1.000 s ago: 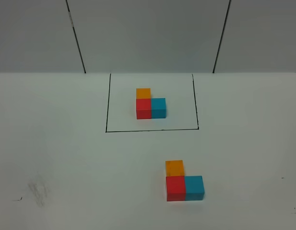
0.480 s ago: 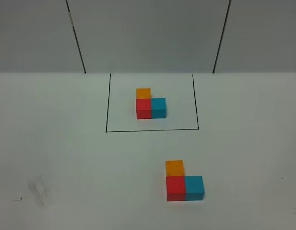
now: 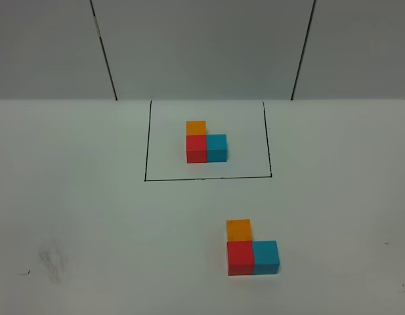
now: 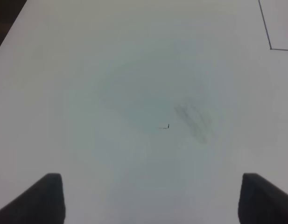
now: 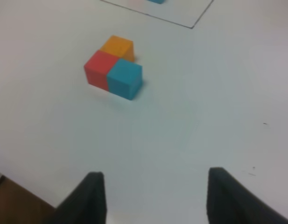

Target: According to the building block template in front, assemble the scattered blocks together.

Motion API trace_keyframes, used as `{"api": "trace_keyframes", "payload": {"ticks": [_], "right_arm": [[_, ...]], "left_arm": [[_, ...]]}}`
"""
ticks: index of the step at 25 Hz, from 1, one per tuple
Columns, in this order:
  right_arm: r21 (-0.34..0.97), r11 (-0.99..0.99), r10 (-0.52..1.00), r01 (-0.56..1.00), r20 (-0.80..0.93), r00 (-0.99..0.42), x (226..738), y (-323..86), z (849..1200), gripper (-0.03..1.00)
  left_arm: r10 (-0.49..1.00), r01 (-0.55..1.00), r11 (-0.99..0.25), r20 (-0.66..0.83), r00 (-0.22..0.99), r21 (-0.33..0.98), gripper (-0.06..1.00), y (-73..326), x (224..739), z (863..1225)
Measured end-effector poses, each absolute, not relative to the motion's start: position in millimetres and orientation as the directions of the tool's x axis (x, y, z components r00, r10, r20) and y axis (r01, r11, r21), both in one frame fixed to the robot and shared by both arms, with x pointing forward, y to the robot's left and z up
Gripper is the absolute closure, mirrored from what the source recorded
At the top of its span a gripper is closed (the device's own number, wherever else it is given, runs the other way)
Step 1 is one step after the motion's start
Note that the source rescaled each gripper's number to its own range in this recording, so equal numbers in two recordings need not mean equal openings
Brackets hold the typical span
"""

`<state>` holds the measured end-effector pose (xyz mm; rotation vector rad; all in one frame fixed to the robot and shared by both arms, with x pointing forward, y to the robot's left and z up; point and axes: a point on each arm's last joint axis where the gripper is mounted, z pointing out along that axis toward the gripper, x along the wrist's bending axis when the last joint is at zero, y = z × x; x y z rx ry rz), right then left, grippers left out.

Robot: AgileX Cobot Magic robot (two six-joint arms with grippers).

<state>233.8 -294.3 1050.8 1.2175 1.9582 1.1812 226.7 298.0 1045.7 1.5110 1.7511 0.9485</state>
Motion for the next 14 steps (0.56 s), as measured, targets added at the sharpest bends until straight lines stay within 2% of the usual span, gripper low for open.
{"api": "trace_keyframes", "payload": {"ticks": [9, 14], "right_arm": [[0.884, 0.099, 0.977, 0.457, 0.0, -0.212, 235.3, -293.2, 1050.8, 0.93], [0.884, 0.073, 0.988, 0.461, 0.0, -0.156, 235.7, -293.1, 1050.8, 0.97]], "left_arm": [[0.99, 0.535, 0.083, -0.006, -0.143, 0.841, -0.05, 298.0, 226.7, 1045.7], [0.99, 0.535, 0.083, -0.006, -0.143, 0.841, -0.05, 298.0, 226.7, 1045.7]]}}
